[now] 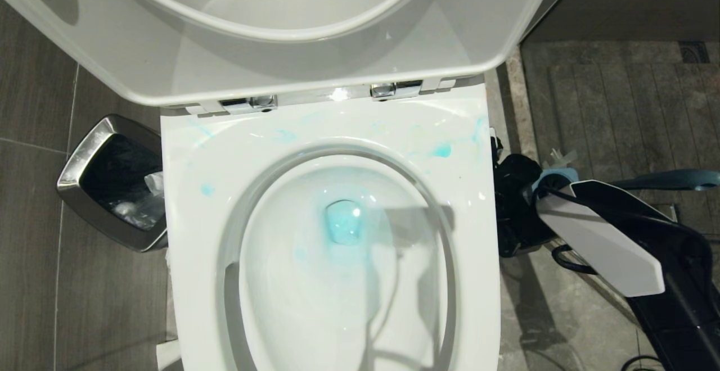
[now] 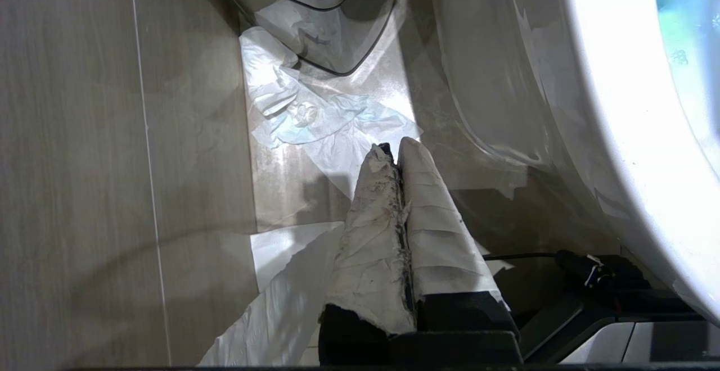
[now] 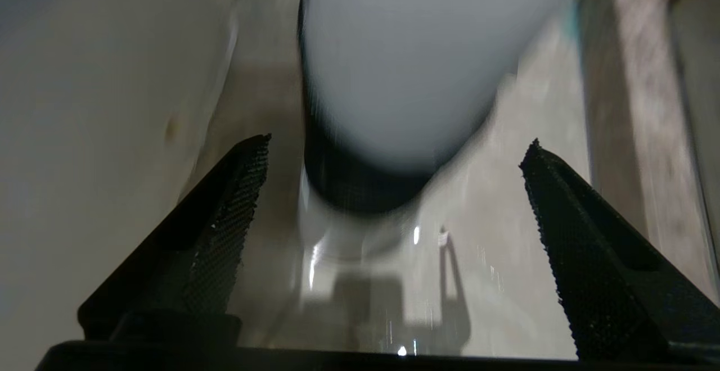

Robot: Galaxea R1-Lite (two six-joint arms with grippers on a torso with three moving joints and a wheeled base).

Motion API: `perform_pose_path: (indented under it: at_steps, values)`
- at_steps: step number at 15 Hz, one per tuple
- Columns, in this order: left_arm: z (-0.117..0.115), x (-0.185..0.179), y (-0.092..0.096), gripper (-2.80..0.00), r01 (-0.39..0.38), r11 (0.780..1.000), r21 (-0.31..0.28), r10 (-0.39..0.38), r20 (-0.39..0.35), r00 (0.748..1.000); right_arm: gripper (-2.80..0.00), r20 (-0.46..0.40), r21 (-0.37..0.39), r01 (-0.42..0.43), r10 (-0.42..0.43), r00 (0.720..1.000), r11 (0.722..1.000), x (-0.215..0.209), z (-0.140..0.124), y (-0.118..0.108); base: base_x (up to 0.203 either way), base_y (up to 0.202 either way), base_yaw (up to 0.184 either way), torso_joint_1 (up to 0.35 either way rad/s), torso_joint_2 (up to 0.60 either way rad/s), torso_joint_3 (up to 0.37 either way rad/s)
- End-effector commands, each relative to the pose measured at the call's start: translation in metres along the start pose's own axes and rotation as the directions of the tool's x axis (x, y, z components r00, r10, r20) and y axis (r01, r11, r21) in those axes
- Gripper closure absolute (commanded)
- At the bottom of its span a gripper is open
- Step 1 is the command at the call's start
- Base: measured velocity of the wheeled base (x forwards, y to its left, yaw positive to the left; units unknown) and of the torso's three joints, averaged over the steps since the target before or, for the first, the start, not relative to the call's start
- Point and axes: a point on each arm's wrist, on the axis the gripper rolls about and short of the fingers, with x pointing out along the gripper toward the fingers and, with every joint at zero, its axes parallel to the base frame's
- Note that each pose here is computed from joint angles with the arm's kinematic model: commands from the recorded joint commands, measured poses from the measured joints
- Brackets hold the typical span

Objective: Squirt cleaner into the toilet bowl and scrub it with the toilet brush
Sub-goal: Place the cleaning agent on the floor, then scrub the toilet bowl

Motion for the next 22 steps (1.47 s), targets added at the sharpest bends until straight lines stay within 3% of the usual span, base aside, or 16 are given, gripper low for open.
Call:
perform_pose_path:
  at_steps: [1,2,3,5,8,11,14,18,22]
  values:
    - [0.0,0.0,0.0,0.0,0.0,1.0,0.0,0.0,-0.001,1.0,-2.8,-0.06,-0.003,-0.021,0.02,0.998,1.0,-0.025,0.041,-0.015,0.0,0.0,0.0,0.0,0.0,0.0]
    - [0.0,0.0,0.0,0.0,0.0,1.0,0.0,0.0,-0.001,1.0,-2.8,-0.087,-0.002,-0.03,0.03,0.996,1.0,-0.037,0.053,-0.019,0.0,0.0,0.0,0.0,0.0,0.0]
    - [0.0,0.0,0.0,0.0,-0.002,1.0,0.0,0.002,-0.001,1.0,0.0,-0.1,0.0,-0.035,0.034,0.994,0.999,-0.047,0.066,-0.024,0.0,0.0,0.0,0.0,0.0,0.0]
    - [0.0,0.0,0.0,0.0,-0.001,1.0,0.0,0.001,-0.001,1.0,0.0,-0.096,0.005,-0.018,0.018,0.995,1.0,-0.062,0.089,-0.033,0.0,0.0,0.0,0.0,0.0,0.0]
    - [0.0,0.0,0.0,0.0,0.0,1.0,0.0,0.0,-0.001,1.0,0.0,-0.126,0.002,0.089,-0.088,0.988,0.996,-0.083,0.119,-0.034,0.0,0.0,0.0,0.0,0.0,0.0]
    - [0.0,0.0,0.0,0.0,0.0,1.0,0.0,0.0,-0.001,1.0,0.0,-0.151,-0.035,0.115,-0.119,0.981,0.993,-0.111,0.144,-0.045,0.0,0.0,0.0,0.0,0.0,0.0]
    - [0.0,0.0,0.0,0.0,0.0,1.0,0.0,0.0,-0.001,1.0,0.0,-0.196,-0.057,0.099,-0.108,0.975,0.993,-0.132,0.146,-0.048,0.0,0.0,0.0,0.0,0.0,0.0]
    - [0.0,0.0,0.0,0.0,0.0,1.0,0.0,0.0,-0.001,1.0,0.0,-0.243,-0.177,0.097,-0.139,0.96,0.979,-0.147,0.143,-0.049,0.0,0.0,0.0,0.0,0.0,0.0]
    - [0.0,0.0,0.0,0.0,0.001,1.0,0.0,-0.001,-0.001,1.0,0.0,-0.402,-0.235,0.021,-0.117,0.908,0.972,-0.188,0.123,-0.037,0.0,0.0,0.0,0.0,0.0,0.0]
